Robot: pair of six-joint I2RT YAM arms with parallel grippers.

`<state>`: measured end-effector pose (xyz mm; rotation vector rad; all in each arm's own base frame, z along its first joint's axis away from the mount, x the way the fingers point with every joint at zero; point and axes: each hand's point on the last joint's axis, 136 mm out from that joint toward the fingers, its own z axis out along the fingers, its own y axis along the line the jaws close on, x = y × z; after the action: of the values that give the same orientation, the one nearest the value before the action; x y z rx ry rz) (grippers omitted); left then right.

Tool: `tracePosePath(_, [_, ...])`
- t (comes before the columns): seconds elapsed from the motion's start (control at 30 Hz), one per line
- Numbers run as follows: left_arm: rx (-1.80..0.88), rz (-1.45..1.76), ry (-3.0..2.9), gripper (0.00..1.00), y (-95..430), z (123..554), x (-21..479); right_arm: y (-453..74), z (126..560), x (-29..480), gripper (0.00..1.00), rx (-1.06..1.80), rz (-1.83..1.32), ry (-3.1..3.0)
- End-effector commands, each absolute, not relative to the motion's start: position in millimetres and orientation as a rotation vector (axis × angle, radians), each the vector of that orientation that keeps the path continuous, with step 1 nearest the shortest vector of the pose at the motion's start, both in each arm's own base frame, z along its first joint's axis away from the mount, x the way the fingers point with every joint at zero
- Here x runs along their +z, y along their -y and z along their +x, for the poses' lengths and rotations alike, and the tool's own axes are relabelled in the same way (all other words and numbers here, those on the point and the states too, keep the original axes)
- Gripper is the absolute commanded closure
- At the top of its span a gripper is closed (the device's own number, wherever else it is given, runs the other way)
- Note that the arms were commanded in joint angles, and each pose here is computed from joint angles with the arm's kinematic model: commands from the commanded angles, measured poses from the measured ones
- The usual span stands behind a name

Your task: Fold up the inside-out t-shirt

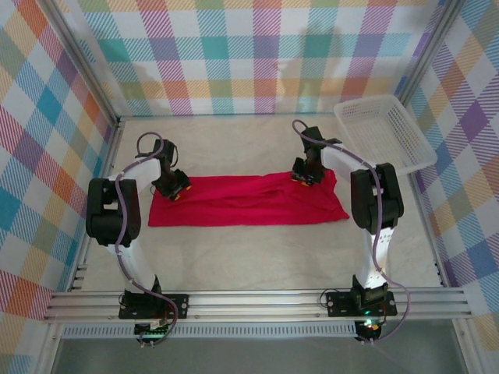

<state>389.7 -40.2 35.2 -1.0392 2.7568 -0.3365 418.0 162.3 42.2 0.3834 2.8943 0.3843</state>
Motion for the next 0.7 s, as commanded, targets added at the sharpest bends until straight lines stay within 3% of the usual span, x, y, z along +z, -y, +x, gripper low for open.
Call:
tracePosePath(0.0, [-0.318,-1.044,-2.798,0.59,38,379,29,-167,417,61,0.92,0.365,0.362,-2.88])
tracePosePath(0.07, [-0.324,-1.046,-2.8,0.59,38,380,29,-167,409,69,0.97,0.341,0.375,-2.882])
tracePosePath(0.3, [-0.334,-1.047,-2.786,0.59,39,379,33,-167,351,84,1.0,0.242,0.521,-2.867])
tracePosePath(0.53, [-0.353,-1.039,-2.788,0.59,41,375,35,-181,279,64,0.91,0.308,0.713,-2.824])
tracePosePath(0.57, [-0.353,-1.039,-2.788,0.59,41,374,35,-189,272,62,0.88,0.348,0.706,-2.824])
tracePosePath(0.6, [-0.355,-1.035,-2.79,0.59,41,374,36,-196,266,61,0.78,0.377,0.691,-2.83])
tracePosePath(0.63, [-0.352,-1.032,-2.79,0.59,41,373,36,-200,261,61,0.61,0.391,0.676,-2.841])
tracePosePath(0.67, [-0.347,-1.034,-2.791,0.59,40,373,36,-202,257,63,0.52,0.391,0.658,-2.852])
